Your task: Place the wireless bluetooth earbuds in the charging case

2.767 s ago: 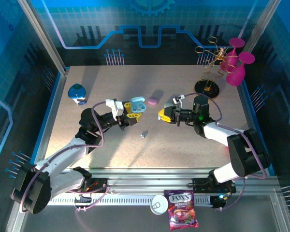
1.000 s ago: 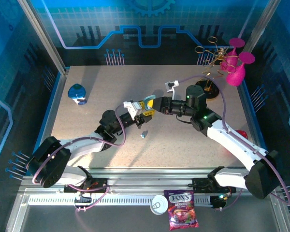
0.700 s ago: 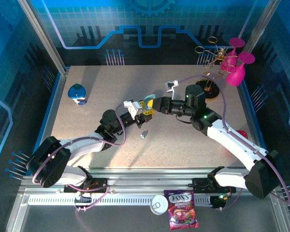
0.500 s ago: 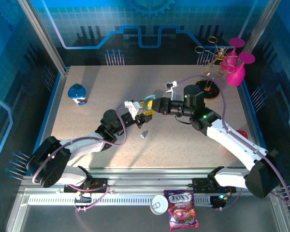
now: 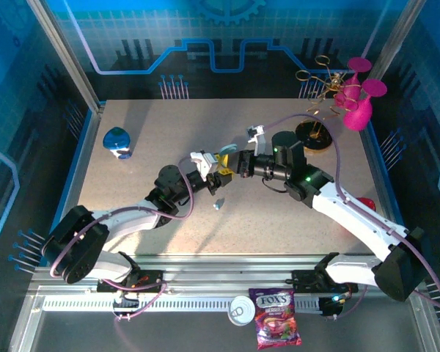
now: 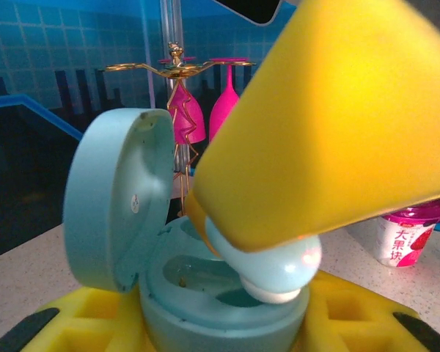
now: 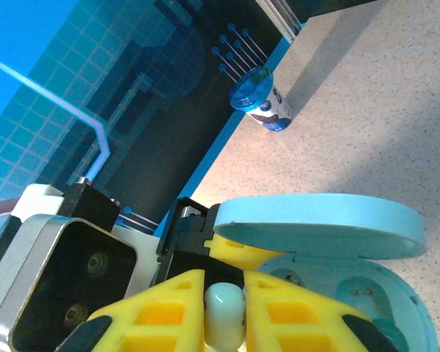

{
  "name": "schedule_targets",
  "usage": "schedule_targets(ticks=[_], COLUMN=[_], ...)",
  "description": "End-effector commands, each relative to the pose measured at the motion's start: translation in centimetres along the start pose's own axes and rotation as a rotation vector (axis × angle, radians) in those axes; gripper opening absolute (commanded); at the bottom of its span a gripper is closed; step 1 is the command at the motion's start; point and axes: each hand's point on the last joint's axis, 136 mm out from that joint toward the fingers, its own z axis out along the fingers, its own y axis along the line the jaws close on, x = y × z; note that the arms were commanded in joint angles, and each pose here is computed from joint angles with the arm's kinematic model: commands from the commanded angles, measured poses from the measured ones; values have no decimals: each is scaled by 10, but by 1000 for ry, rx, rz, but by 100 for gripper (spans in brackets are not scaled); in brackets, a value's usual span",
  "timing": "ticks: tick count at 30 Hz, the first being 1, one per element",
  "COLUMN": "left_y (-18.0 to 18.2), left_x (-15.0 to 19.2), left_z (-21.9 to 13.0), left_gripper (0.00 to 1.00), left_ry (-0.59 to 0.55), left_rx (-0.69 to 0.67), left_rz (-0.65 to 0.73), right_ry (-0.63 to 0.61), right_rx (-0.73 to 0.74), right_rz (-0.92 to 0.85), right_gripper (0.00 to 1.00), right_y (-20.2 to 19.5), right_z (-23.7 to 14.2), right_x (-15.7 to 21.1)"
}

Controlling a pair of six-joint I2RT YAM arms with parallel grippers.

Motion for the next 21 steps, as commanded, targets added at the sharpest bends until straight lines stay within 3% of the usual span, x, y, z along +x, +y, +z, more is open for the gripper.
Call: schedule_targets(ticks=[1, 21], left_y=[-15, -12], left_x=[-33, -38], left_z=[6, 8], left_gripper=[30, 30], left_ry=[-100, -112], left_rx=[71, 54], left_rz=[6, 0], right_ry=[-21, 47], right_rx=[54, 11], right_rz=[-41, 1], right_gripper=[16, 18], right_y=[-6, -2], right_z=[-2, 0], right_x=[-4, 18])
